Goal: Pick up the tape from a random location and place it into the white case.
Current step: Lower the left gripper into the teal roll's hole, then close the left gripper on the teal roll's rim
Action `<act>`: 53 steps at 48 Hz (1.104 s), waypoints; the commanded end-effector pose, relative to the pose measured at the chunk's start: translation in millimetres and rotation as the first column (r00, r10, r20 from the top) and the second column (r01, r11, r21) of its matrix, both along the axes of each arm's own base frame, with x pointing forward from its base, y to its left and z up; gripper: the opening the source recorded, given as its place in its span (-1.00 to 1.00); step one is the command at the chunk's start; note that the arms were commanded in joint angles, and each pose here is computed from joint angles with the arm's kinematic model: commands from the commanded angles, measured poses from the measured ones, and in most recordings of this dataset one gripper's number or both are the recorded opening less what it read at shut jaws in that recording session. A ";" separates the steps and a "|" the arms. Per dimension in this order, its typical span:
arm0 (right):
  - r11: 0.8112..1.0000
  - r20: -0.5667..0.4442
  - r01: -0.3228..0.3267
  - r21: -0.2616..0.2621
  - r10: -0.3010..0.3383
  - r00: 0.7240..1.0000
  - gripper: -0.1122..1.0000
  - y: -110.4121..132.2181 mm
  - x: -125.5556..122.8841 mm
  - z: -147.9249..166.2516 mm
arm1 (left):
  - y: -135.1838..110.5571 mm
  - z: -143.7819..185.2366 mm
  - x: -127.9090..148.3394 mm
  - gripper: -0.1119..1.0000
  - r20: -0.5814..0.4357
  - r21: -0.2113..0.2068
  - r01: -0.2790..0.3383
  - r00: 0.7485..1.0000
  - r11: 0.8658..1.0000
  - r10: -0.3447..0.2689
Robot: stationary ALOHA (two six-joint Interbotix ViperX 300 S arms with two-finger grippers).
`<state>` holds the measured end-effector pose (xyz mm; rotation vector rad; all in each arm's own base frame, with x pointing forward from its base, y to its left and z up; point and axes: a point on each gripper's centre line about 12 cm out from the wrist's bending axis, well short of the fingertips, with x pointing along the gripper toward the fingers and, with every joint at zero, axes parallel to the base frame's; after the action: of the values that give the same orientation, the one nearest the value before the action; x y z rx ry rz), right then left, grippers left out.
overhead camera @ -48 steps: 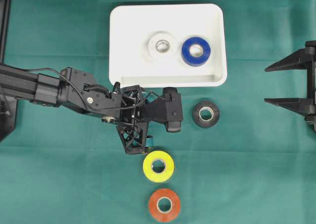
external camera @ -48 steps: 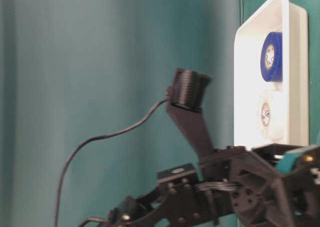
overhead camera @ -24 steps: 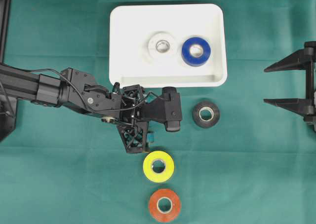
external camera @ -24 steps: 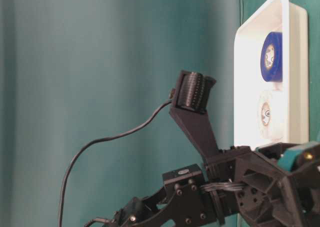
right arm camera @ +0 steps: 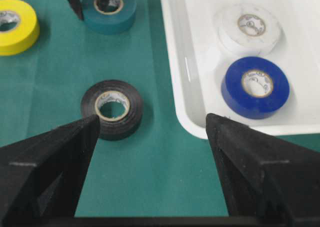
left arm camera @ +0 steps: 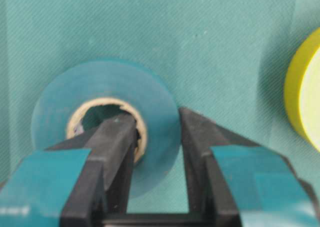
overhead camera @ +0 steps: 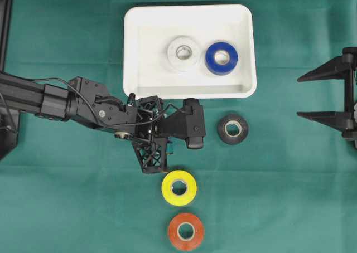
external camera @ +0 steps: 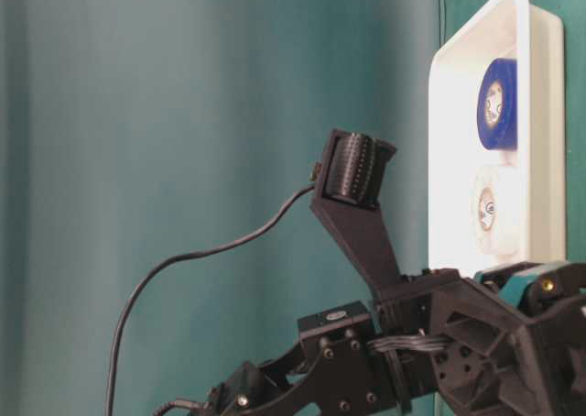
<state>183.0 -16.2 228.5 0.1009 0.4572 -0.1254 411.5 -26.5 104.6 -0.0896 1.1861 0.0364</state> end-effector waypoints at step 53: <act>1.000 0.017 0.000 -0.002 0.000 1.000 0.69 -0.4 3.1 6.1 | -8.5 103.6 -0.3 -0.45 0.103 -0.004 0.020 0.995 1.000 -0.020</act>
<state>183.1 -16.2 228.7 0.1008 0.4557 -0.1251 408.3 -33.7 174.7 -0.0842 1.1547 0.0203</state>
